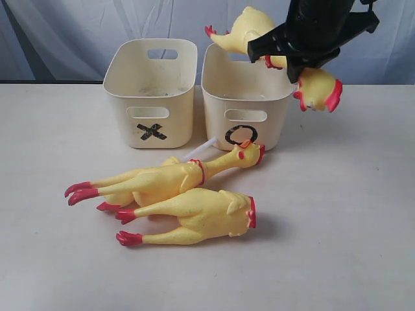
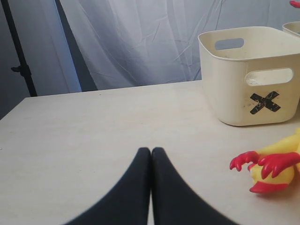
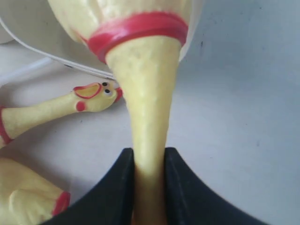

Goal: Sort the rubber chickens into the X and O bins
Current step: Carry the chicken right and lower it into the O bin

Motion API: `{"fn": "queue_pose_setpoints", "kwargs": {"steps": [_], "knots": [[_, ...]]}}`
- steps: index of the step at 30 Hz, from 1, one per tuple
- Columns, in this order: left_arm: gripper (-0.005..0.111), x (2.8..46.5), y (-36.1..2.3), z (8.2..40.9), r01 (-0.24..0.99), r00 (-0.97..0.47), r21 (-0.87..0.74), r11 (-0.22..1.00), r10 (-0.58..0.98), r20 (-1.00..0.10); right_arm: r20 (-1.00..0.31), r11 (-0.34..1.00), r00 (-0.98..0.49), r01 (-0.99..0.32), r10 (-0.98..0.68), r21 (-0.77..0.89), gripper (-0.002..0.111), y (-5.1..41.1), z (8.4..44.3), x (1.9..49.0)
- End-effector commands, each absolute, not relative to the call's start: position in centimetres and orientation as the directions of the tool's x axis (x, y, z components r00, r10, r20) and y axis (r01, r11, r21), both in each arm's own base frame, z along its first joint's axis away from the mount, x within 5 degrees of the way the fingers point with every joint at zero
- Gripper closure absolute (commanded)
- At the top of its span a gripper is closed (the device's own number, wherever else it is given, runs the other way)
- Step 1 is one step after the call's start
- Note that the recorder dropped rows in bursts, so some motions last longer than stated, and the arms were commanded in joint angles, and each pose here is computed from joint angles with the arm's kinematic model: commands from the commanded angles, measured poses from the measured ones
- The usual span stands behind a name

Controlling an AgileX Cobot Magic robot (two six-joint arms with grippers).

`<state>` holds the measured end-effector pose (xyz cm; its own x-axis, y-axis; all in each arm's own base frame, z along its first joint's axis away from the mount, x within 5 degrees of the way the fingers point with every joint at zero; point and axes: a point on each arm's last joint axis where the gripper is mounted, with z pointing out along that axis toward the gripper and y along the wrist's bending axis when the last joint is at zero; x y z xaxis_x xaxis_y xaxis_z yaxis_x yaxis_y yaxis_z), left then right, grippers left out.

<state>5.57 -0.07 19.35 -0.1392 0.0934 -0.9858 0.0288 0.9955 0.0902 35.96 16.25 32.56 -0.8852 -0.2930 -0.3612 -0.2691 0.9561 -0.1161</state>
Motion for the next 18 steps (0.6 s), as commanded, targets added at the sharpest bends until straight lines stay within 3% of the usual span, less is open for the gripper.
{"fn": "queue_pose_setpoints", "kwargs": {"steps": [1,18], "knots": [[0.107,5.6,-0.1,19.3,0.027,-0.136,0.091,0.995,0.094,-0.986,-0.378,0.97,-0.894,-0.229,-0.242,-0.08,0.109,16.4,32.4,36.4],[0.107,5.6,-0.1,19.3,0.027,-0.136,0.091,0.995,0.094,-0.986,-0.328,0.981,-0.924,-0.189,-0.195,-0.052,0.109,17.0,30.2,37.2]]}}
